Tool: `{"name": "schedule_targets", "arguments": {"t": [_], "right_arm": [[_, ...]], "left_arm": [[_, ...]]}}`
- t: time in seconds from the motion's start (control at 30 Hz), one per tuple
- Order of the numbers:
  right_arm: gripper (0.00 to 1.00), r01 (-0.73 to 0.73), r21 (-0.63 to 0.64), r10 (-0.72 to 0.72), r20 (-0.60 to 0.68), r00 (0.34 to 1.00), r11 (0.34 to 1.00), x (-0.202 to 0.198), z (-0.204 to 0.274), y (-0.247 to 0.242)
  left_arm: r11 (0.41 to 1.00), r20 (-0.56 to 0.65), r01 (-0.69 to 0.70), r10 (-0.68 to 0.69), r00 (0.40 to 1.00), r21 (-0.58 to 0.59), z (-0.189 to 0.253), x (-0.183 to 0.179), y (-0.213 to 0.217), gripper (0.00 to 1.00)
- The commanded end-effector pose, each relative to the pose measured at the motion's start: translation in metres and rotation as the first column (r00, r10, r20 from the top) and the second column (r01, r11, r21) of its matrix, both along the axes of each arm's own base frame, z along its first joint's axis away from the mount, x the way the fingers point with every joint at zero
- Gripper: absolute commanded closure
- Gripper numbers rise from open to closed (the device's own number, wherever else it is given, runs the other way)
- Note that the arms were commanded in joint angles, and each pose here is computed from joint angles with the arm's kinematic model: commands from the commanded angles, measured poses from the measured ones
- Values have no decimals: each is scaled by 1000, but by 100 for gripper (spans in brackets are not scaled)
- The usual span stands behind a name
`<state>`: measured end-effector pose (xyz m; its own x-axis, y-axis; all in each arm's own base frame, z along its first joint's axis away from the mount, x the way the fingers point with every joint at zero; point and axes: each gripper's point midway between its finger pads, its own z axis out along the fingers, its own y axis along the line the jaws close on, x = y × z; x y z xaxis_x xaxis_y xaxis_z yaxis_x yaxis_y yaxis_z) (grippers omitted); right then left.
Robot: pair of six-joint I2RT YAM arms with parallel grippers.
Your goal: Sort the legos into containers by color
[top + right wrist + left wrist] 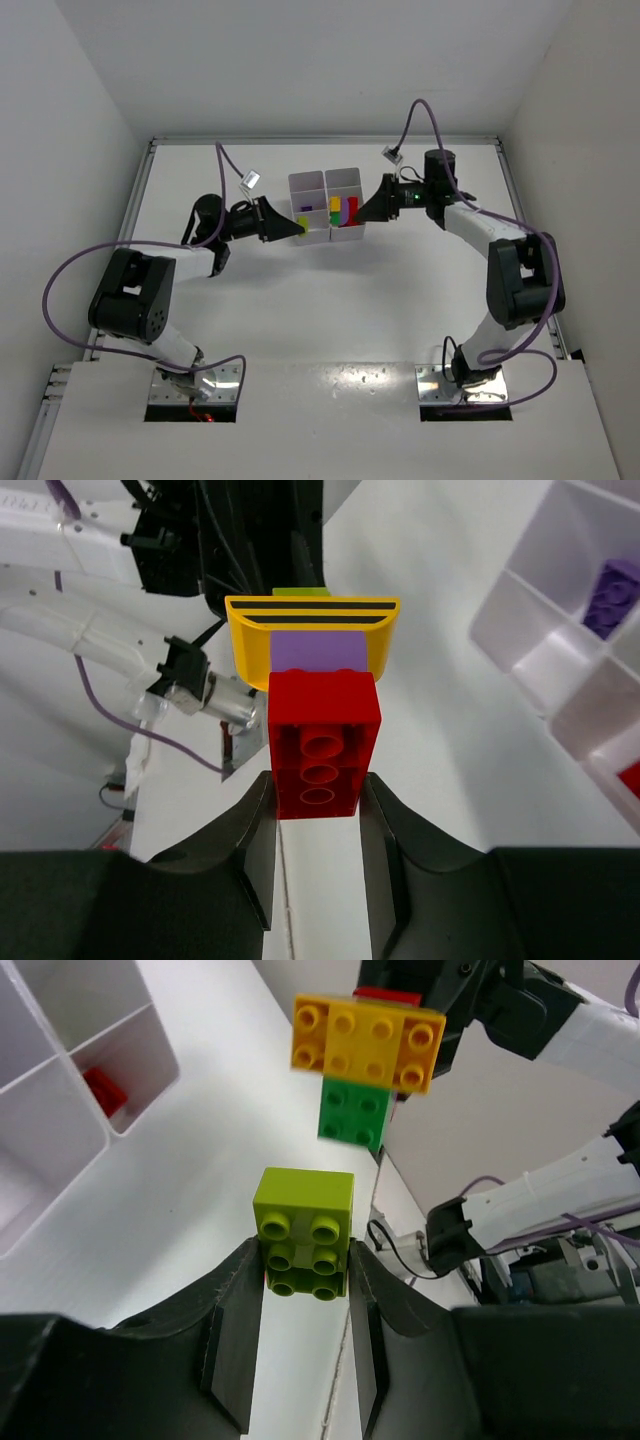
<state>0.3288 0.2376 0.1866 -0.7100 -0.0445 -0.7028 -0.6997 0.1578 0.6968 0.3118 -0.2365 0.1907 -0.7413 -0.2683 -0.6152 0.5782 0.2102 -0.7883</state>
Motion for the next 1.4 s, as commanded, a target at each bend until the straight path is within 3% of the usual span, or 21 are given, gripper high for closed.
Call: {"name": "schedule_targets", "arguments": {"t": [0.0,0.33,0.47,0.7,0.9,1.0,1.13,1.37], "right_arm": [[100,34,30,-38,116,992,999,8,28,-18],[100,87,-26,-82,155,985,996,10,16,-32],[100,130,-62,-118,179,977,990,13,13,-38],[100,240,-133,-203,245,948,962,24,6,-55],[100,365,-190,-292,327,899,911,42,11,-82],[100,395,-195,-309,359,880,898,49,19,-88],[100,445,-269,-319,405,857,854,61,11,-104],[100,520,-352,-354,438,826,778,65,4,-130]], "left_arm": [[999,89,-38,38,995,0,13,5,10,95],[991,88,-106,99,991,85,3,23,17,96],[957,92,-192,176,980,217,-9,38,29,98],[872,251,-311,227,941,378,0,45,35,98],[848,371,-320,161,915,421,16,54,38,98],[831,362,-280,104,927,480,4,61,37,98],[812,449,-259,-4,893,522,15,90,30,98],[823,464,-153,-147,873,547,11,121,16,98]]}}
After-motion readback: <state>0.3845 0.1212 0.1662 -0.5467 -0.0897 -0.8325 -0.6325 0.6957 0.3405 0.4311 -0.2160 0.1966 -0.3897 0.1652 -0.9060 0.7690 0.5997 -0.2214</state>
